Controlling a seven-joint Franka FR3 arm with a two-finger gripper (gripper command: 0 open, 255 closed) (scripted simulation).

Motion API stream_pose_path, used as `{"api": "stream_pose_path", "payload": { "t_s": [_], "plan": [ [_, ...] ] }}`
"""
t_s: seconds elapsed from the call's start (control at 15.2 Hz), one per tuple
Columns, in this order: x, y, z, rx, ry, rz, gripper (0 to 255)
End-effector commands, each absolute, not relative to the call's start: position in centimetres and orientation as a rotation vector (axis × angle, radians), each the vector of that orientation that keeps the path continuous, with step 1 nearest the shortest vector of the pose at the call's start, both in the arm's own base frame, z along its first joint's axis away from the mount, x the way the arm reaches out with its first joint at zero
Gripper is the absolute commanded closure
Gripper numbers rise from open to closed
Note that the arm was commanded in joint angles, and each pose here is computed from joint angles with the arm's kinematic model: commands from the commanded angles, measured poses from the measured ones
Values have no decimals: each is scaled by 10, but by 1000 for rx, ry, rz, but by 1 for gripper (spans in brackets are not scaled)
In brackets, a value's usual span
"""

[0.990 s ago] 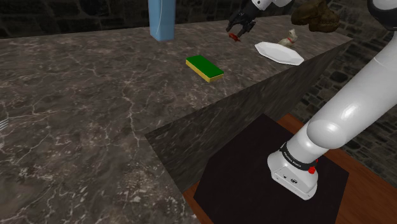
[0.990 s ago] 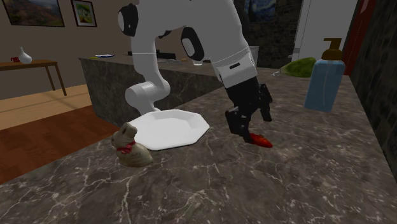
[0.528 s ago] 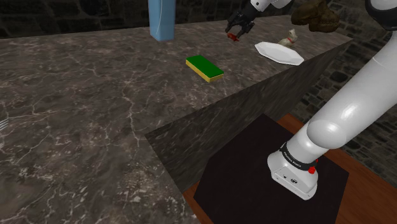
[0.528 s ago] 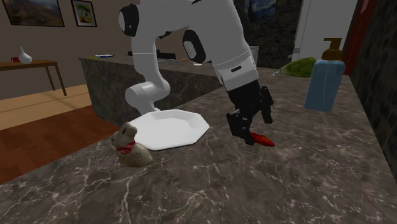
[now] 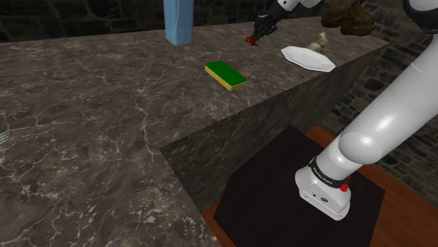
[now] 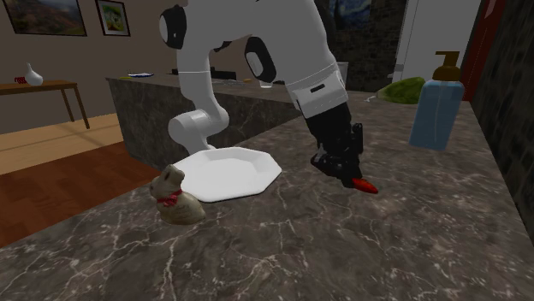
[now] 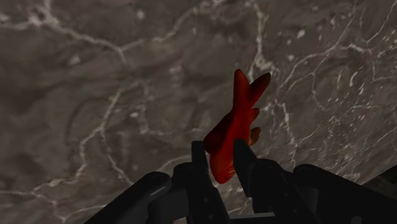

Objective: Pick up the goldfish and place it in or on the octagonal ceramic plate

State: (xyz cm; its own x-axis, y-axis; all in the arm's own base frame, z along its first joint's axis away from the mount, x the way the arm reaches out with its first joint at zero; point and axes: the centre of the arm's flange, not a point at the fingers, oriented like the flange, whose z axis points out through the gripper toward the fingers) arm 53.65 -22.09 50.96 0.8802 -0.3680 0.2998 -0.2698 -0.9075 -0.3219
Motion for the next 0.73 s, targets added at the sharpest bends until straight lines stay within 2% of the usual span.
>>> {"api": "stream_pose_path", "payload": {
  "t_s": [0.0, 0.53, 0.59, 0.66],
  "plan": [
    [538, -219, 503, -2781, 479, -502, 255],
    [536, -219, 525, -2781, 479, -505, 255],
    [536, -219, 525, -2781, 479, -505, 0],
    [541, -187, 534, -2865, 694, -468, 0]
  ]
}}
